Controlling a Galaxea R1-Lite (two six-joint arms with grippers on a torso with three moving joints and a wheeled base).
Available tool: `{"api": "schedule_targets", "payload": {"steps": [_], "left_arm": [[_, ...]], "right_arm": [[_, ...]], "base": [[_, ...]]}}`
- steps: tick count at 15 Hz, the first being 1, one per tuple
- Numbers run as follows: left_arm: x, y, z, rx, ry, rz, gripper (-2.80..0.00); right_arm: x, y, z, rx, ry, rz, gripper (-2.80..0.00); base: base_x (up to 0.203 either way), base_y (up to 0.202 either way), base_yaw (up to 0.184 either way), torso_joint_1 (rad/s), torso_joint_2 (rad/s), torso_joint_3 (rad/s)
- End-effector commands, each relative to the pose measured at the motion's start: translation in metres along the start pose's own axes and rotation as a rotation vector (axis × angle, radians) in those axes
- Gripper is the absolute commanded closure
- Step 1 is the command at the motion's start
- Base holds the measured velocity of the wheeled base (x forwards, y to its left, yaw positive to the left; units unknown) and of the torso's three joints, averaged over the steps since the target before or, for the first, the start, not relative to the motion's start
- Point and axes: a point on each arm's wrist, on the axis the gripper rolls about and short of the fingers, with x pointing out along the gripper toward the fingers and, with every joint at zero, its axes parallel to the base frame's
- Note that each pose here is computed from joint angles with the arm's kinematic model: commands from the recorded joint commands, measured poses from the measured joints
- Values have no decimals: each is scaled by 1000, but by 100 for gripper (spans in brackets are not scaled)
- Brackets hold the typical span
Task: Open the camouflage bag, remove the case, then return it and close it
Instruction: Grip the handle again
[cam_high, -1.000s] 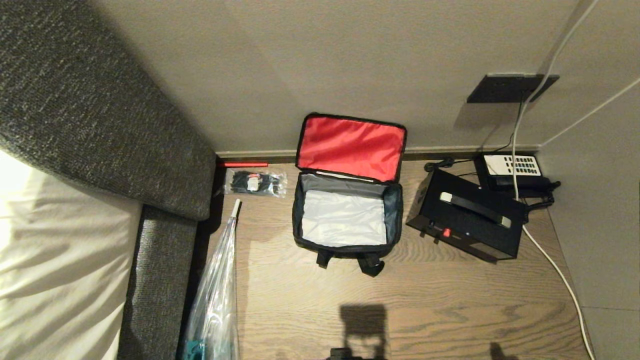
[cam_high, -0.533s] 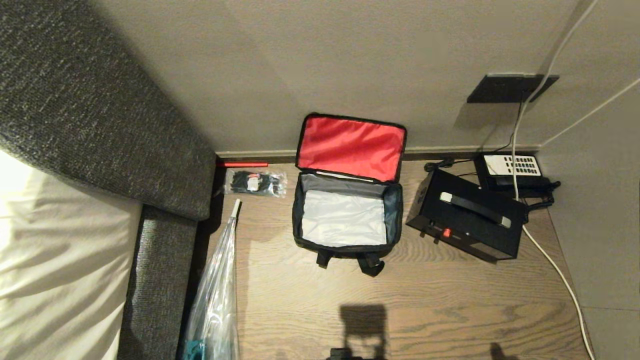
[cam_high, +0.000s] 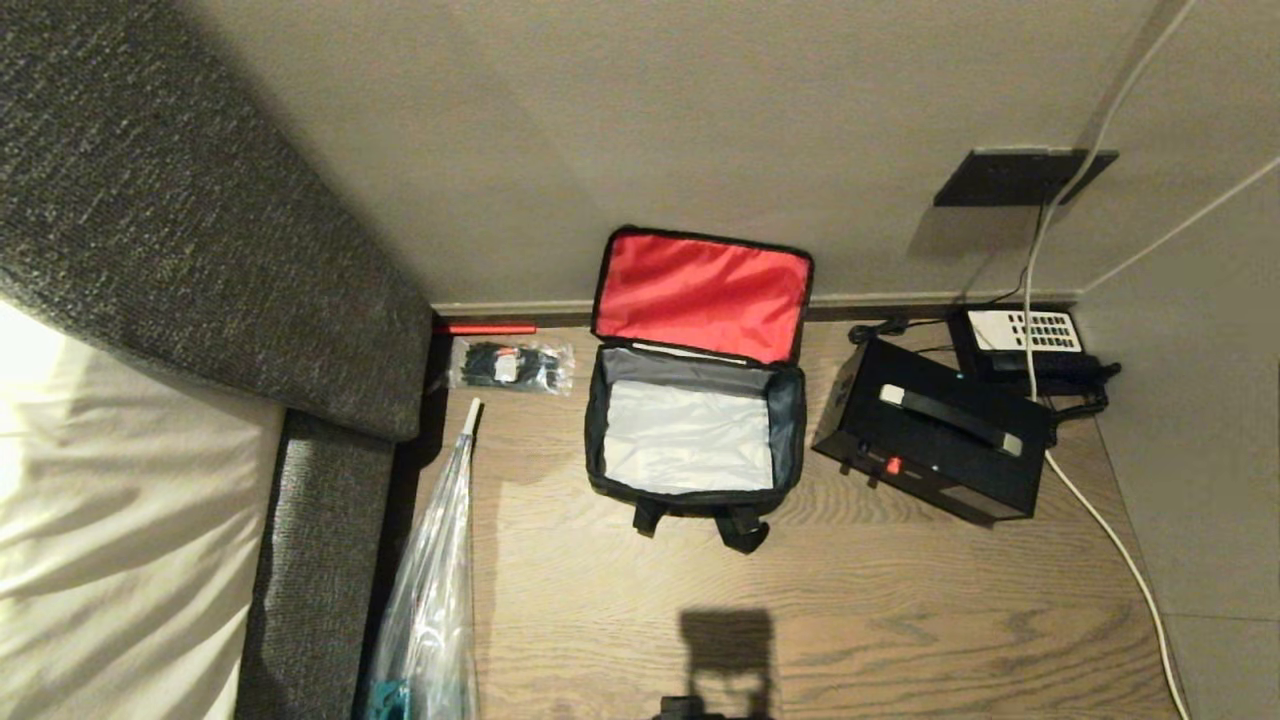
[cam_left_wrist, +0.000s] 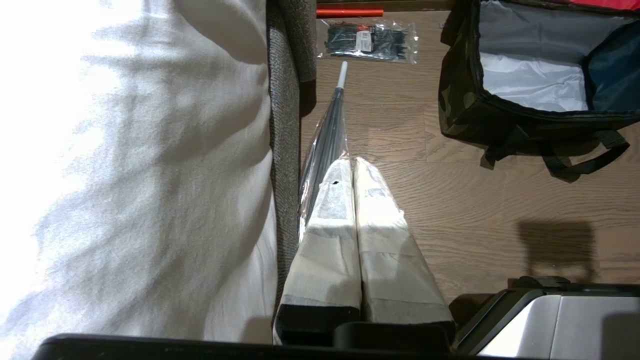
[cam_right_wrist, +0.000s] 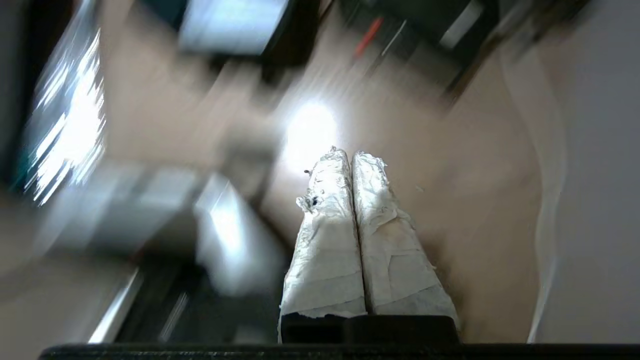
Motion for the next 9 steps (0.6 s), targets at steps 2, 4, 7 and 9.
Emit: {"api": "schedule_targets", "payload": {"steps": [2, 4, 7, 9], "left_arm": [[0, 0, -1, -6, 0, 2, 0], [0, 0, 0, -11, -1, 1, 0], [0, 0, -1, -13, -1, 3, 0], [0, 0, 0, -14, -2, 2, 0]], "right_arm": [[7, -2, 35, 82, 247, 59, 0], [56, -11, 81, 140, 412, 71, 0], [169, -28, 125, 212, 620, 69, 0], [247, -43, 125, 271, 701, 46, 0]], "base": [[0, 0, 0, 0, 0, 0], [0, 0, 0, 0, 0, 0], [0, 0, 0, 0, 0, 0], [0, 0, 0, 0, 0, 0]]}}
